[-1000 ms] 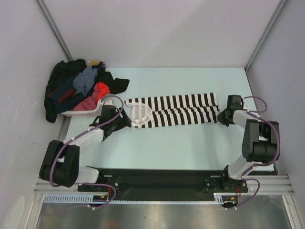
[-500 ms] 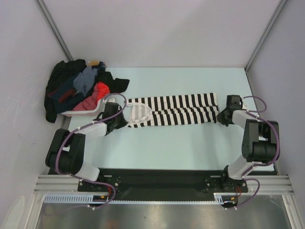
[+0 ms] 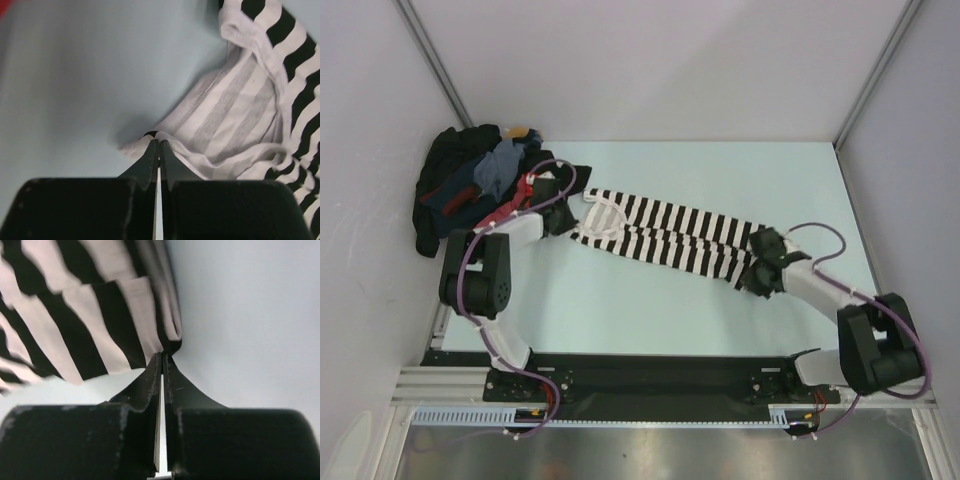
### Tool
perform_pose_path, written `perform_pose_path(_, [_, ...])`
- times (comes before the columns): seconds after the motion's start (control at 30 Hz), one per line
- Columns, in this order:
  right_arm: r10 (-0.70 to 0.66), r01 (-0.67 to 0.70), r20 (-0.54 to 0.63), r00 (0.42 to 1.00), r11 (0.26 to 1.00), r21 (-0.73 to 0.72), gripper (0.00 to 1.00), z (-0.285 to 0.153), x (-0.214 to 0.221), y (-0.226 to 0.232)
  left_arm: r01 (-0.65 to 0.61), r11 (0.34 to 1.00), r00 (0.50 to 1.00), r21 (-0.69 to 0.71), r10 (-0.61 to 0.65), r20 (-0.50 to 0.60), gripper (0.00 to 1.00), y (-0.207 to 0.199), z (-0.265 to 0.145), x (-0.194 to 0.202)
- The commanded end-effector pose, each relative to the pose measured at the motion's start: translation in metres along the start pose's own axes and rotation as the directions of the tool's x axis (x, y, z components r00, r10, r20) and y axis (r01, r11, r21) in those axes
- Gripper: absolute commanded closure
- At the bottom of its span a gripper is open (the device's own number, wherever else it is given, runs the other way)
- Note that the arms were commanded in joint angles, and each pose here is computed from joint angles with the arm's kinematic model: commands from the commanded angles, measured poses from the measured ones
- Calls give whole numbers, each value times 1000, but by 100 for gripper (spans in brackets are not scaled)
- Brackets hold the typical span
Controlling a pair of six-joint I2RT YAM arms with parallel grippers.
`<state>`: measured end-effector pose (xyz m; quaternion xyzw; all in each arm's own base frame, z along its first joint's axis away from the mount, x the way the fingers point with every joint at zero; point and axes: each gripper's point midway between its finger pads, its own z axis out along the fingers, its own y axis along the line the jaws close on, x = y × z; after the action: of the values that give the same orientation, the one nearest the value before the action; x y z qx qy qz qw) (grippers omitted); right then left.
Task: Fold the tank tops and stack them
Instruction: Fold the tank top
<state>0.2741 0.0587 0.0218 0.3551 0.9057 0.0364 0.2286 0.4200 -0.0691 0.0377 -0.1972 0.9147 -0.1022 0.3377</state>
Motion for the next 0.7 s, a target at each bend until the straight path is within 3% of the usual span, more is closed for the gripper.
perform_pose_path(0.0, [-36, 40, -109, 993, 998, 38, 100, -24, 76, -16, -41, 999, 999, 27, 40, 22, 100, -23, 14, -36])
perform_pose_path(0.07, [-119, 107, -180, 976, 991, -75, 100, -40, 140, 0, -47, 996, 999, 73, 46, 22, 100, -42, 25, -51])
perform_pose_path(0.2, [-241, 200, -253, 937, 964, -175, 95, -73, 205, 21, -86, 991, 996, 103, 84, 17, 100, -74, 43, -64])
perform_pose_path(0.23, [-265, 225, -231, 936, 956, -188, 86, -77, 207, 27, -101, 989, 995, 108, 100, 19, 100, -83, 46, -65])
perform_pose_path(0.27, [-331, 287, -208, 920, 933, -218, 67, -86, 214, 31, -115, 987, 993, 113, 113, 25, 100, -92, 54, -73])
perform_pose_path(0.37, [-377, 349, -110, 920, 914, -207, 53, -100, 197, 42, -134, 982, 991, 133, 129, 41, 97, -110, 66, -87])
perform_pose_path(0.4, [-414, 389, -82, 907, 895, -216, 53, -106, 188, 47, -136, 981, 990, 137, 130, 50, 92, -114, 68, -92])
perform_pose_path(0.43, [-422, 402, -54, 905, 890, -216, 53, -108, 180, 51, -137, 981, 990, 139, 131, 54, 75, -116, 70, -95])
perform_pose_path(0.53, [-477, 462, -5, 879, 852, -248, 54, -118, 162, 62, -169, 974, 984, 151, 157, 89, 39, -124, 69, -109])
perform_pose_path(0.67, [-502, 508, 83, 861, 836, -206, 53, -122, 119, 62, -163, 983, 983, 87, 153, 105, 38, -110, 45, -113])
